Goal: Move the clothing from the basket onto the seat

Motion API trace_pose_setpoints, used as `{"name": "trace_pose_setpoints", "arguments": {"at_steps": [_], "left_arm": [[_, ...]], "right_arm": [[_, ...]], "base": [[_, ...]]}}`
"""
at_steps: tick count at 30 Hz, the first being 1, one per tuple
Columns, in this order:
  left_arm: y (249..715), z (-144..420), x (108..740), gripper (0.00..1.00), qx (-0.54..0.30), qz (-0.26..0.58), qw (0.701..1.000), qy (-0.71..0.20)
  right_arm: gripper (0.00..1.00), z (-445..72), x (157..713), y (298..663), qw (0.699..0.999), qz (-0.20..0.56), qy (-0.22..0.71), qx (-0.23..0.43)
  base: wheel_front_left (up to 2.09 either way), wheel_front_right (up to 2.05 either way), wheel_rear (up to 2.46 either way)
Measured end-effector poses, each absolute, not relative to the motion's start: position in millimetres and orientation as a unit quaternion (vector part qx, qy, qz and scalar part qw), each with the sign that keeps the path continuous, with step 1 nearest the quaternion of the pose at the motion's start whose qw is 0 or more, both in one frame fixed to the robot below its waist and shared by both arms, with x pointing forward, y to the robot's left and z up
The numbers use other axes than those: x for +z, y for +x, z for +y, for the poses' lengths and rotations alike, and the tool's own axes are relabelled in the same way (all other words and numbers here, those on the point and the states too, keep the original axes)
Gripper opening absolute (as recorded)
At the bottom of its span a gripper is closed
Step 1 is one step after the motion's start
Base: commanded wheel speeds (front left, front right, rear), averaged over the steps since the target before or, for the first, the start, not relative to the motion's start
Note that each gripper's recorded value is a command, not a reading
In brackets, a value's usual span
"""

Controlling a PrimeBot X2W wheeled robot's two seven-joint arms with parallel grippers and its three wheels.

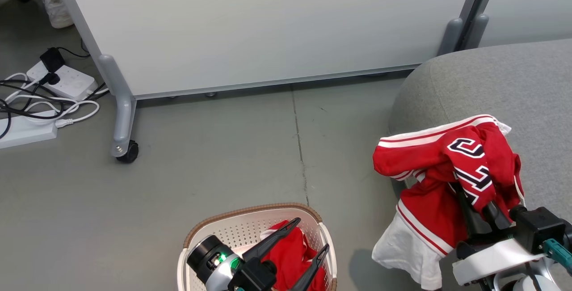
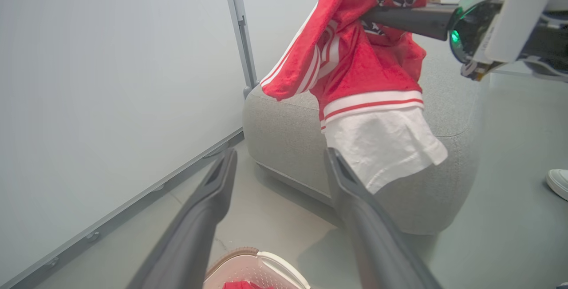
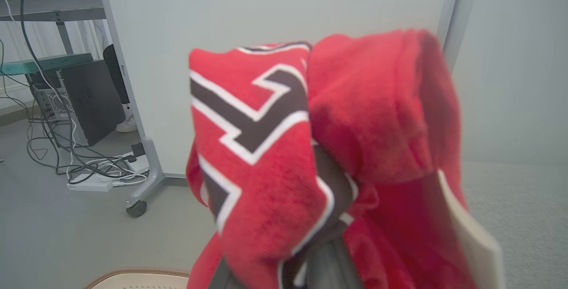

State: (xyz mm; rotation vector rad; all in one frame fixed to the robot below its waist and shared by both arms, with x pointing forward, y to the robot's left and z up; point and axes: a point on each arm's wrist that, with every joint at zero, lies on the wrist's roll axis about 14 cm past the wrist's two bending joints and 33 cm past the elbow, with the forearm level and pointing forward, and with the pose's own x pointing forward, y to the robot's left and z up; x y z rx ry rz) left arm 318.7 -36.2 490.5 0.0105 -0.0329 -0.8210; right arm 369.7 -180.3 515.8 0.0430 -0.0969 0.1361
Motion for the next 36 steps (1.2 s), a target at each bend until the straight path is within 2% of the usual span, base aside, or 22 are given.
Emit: {"name": "trace_pose_setpoints", "arguments": {"at_steps": [15,36], "left_arm": [[326,-59,488,1.0,-0.436,-0.015,0.9,0.001],[317,-127,482,1.0,-0.548,-0.016,0.836,-0.011]], "right_arm": [[0.0,-212,519,362,0.998,-0.051,0.011,0.022],[0.0,-283,513,316,0.993,-0.036,0.003,-0.113]], "base": [[0.0,0.0,0.0],[0.0,0.0,0.0]]}}
